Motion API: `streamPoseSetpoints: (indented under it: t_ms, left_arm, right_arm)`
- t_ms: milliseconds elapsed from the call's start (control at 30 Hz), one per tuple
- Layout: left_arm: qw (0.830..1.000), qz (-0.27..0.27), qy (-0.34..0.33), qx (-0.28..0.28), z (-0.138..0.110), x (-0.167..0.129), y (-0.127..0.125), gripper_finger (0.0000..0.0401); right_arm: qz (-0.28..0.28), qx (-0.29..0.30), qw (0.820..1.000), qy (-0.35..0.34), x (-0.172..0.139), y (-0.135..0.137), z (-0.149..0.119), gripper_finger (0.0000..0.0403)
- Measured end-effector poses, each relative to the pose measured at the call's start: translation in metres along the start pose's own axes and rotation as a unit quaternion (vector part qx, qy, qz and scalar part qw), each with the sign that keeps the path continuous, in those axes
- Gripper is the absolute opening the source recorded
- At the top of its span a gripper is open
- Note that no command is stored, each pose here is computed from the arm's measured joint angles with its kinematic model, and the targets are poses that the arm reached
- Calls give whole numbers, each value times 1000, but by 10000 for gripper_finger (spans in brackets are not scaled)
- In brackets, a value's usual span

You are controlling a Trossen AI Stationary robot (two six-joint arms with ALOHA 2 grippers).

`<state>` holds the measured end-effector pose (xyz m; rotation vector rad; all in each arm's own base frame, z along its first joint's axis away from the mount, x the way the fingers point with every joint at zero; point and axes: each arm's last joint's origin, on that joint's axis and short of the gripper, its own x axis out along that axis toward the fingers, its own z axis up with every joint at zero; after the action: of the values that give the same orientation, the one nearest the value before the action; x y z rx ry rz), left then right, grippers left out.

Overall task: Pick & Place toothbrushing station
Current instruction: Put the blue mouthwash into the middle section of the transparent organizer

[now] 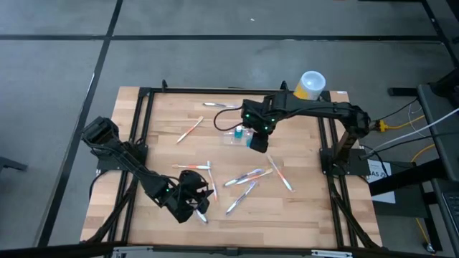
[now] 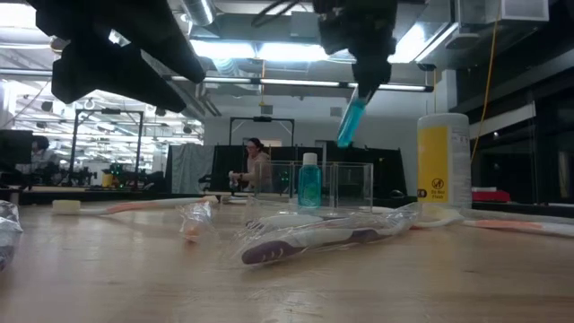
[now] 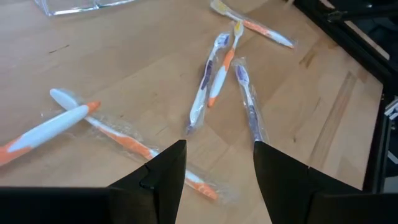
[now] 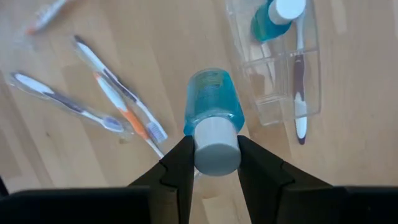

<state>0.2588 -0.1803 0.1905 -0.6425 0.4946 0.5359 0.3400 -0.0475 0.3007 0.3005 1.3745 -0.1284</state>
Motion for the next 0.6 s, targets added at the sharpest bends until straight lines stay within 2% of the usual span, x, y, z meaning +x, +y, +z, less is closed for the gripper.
streamPoseSetpoints:
  t_ms: [167, 367, 600]
  left_arm:
    - [1000, -8, -5, -21, 1, 0, -2, 182]
    - [999, -14, -14, -30, 2, 0, -4, 182]
    - [999, -7, -18, -28, 5, 3, -2, 182]
  right_arm:
    - [-7, -7, 1000, 5, 4, -12, 4, 108]
    - [-8, 6, 999, -32, -17, -29, 13, 108]
    - [11, 0, 1000, 21, 0, -33, 16, 108]
